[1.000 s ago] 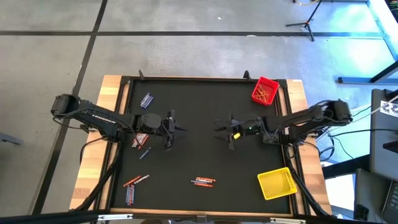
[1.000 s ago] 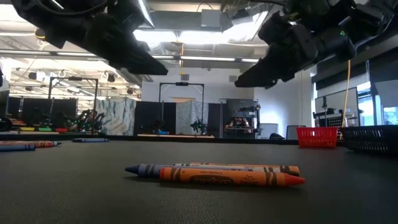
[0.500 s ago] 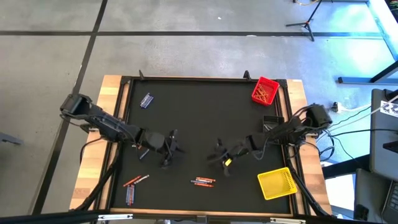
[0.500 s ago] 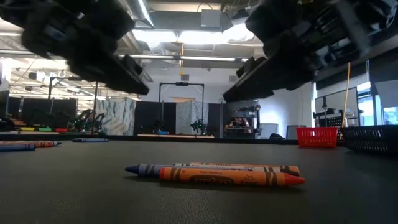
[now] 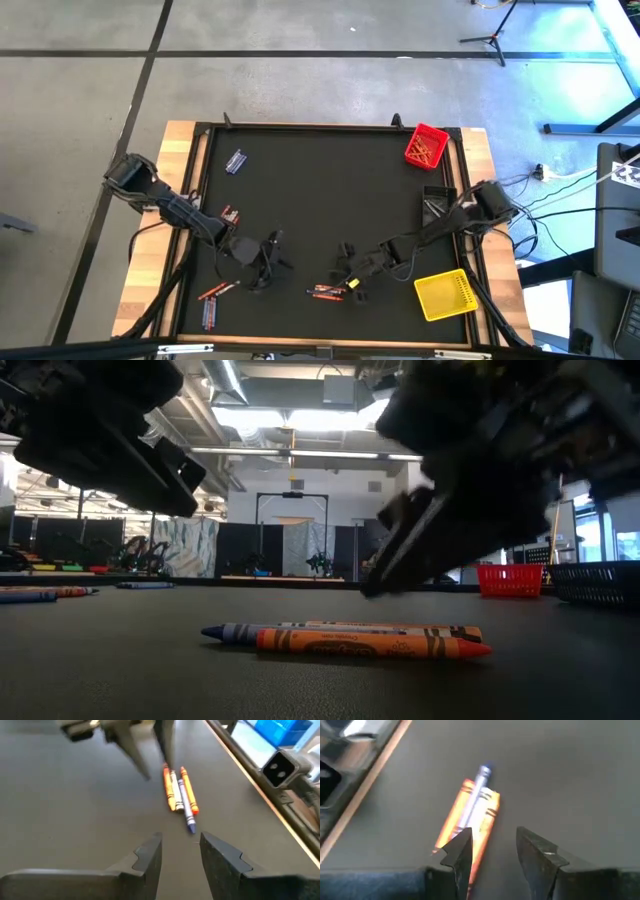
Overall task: Sort crayons
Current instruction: Put the orange crayon into the red bin
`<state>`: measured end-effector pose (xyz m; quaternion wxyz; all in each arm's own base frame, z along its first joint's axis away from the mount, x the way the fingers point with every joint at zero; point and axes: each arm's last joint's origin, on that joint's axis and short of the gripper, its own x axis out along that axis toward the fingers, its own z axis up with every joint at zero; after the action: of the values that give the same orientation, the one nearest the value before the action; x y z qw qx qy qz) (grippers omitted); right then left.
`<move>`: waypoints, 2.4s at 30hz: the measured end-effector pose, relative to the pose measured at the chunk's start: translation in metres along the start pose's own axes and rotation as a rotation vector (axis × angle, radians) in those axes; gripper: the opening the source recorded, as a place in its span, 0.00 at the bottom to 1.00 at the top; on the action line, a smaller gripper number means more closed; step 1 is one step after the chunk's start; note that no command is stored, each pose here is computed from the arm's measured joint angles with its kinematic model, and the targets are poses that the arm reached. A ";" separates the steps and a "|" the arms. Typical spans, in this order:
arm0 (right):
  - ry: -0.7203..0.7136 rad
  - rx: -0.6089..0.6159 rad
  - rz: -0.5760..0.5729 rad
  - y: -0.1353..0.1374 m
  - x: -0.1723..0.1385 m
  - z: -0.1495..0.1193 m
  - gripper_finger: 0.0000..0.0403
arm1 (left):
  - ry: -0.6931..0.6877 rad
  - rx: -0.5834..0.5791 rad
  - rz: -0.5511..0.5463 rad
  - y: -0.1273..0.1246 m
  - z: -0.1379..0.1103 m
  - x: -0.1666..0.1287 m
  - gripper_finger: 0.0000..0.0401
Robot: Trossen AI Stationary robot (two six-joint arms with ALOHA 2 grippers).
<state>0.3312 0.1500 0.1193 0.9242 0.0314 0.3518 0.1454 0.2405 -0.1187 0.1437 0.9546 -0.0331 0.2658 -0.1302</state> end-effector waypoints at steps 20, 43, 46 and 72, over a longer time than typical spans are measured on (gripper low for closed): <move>-0.029 0.049 -0.065 0.002 0.016 -0.006 0.37 | -0.044 0.050 0.032 0.001 0.004 0.000 0.31; -0.005 0.005 -0.073 0.020 0.022 -0.006 0.37 | -0.078 0.064 0.075 0.003 0.007 0.000 0.31; -0.003 0.005 -0.076 0.020 0.022 -0.007 0.37 | -0.079 0.071 0.075 0.003 0.007 0.000 0.31; 0.047 -0.056 -0.154 0.015 0.012 -0.005 0.08 | -0.080 0.070 0.080 0.003 0.007 0.000 0.31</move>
<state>0.3324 0.1679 0.1101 0.9245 -0.0253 0.3707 0.0845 0.2449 -0.1155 0.1494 0.9694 0.0057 0.2241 -0.0999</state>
